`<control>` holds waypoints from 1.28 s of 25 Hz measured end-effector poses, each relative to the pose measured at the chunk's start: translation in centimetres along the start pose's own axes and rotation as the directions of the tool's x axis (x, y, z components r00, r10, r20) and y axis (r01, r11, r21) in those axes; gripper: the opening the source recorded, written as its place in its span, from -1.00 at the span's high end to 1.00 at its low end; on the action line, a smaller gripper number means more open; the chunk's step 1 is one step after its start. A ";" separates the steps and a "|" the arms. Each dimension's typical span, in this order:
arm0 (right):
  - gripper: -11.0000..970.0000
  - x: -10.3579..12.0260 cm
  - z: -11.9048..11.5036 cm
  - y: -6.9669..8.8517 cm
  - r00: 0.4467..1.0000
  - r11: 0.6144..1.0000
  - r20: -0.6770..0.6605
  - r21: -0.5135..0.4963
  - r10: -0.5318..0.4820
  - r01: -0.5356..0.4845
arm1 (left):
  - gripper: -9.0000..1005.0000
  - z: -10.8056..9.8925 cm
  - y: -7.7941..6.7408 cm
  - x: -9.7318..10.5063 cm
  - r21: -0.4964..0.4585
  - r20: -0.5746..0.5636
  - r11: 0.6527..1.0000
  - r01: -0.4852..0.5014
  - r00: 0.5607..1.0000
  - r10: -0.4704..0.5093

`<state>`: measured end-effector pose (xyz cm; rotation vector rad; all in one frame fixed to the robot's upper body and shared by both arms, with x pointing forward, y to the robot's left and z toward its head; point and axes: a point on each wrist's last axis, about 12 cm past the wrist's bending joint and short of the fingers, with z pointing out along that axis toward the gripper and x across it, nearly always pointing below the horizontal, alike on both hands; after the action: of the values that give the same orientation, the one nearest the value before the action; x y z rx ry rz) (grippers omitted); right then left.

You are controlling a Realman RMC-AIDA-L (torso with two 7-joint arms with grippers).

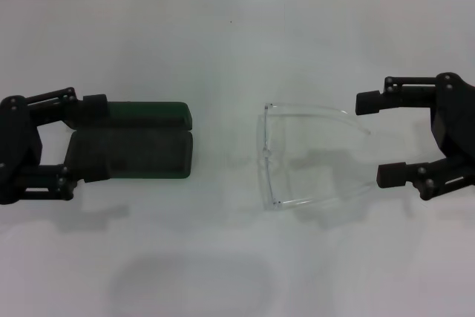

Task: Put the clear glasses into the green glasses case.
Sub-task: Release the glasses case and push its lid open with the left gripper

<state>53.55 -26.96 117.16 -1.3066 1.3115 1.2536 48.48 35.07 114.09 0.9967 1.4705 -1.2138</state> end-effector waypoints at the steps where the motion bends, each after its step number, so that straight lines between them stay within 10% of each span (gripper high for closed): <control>1: -0.80 0.1 0.0 0.1 1.000 1.000 0.002 0.003 0.002 -0.002 | -0.75 0.0 0.0 0.0 0.001 0.001 1.000 0.000 1.000 0.000; 20: -0.81 0.6 -2.2 0.9 0.984 0.979 0.164 0.202 -0.065 0.031 | -0.75 2.2 1.2 -0.7 -0.014 0.033 1.000 0.011 0.999 -0.011; 26: -0.81 2.0 -5.2 2.5 0.957 0.907 0.245 0.420 -0.154 0.039 | -0.74 2.7 4.5 -4.7 -0.234 -0.187 0.961 0.147 0.963 -0.193; 32: -0.81 3.9 -6.6 3.3 0.962 0.862 0.242 0.506 -0.127 -0.013 | -0.73 3.7 5.3 -8.9 -0.353 -0.473 0.934 -0.051 0.871 -0.131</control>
<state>50.47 -34.16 114.29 -0.7660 1.2783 0.9164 56.07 32.21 121.49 1.0679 2.0339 -0.6956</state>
